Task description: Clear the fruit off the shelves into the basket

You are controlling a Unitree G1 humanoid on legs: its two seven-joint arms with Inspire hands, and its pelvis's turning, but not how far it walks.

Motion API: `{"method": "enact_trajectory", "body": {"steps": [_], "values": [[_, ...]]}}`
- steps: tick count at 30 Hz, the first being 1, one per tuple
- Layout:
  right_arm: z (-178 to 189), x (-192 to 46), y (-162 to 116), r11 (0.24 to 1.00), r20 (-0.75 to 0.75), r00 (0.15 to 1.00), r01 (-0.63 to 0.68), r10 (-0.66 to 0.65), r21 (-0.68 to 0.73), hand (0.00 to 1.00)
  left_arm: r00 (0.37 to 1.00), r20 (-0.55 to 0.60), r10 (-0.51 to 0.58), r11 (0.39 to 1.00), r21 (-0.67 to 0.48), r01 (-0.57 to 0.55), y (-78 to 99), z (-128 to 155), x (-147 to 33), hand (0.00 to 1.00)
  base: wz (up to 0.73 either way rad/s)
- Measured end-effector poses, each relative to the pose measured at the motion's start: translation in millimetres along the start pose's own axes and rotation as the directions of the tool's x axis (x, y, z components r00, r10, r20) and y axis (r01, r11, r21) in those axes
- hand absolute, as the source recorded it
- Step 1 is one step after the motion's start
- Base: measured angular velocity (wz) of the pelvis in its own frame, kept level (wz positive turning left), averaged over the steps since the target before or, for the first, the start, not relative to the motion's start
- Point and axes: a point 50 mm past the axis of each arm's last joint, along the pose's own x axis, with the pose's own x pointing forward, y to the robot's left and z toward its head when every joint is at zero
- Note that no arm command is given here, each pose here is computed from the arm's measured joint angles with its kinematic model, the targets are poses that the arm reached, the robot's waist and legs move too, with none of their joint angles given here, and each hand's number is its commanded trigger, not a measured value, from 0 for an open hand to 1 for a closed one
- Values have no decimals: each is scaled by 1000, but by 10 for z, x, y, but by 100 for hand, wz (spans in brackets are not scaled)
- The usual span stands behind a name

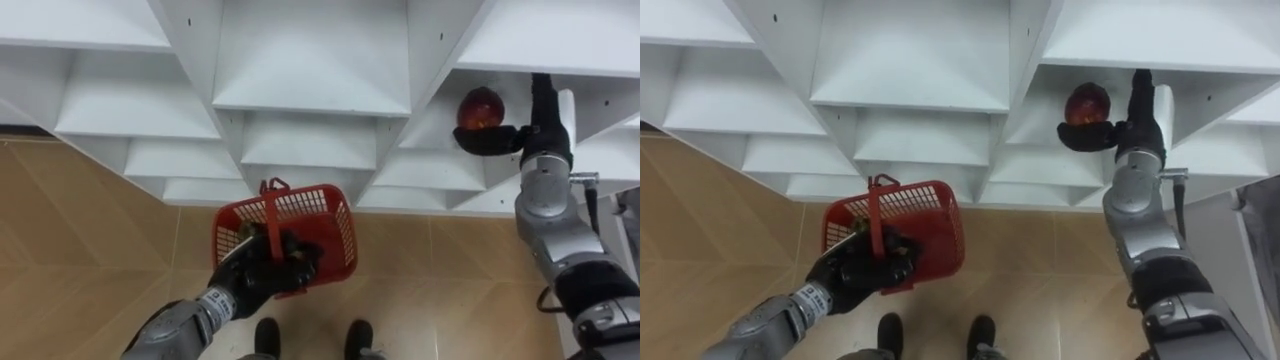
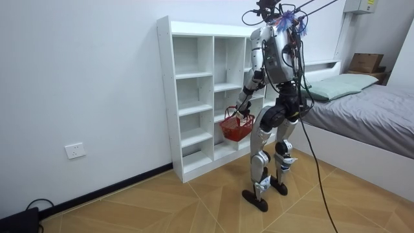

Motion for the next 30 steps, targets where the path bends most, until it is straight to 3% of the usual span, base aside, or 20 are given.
{"method": "enact_trajectory", "body": {"steps": [9, 30], "values": [[-191, 21, -65, 998, -144, 989, -15, 24, 57, 0, 1000, -23, -18, 1000, -1, 18, -35, 13, 42, 100, 7], [-131, 57, -52, 999, -138, 989, -41, 44, 22, 0, 997, -62, -40, 999, 27, 42, -67, -8, 60, 100, 0]]}}
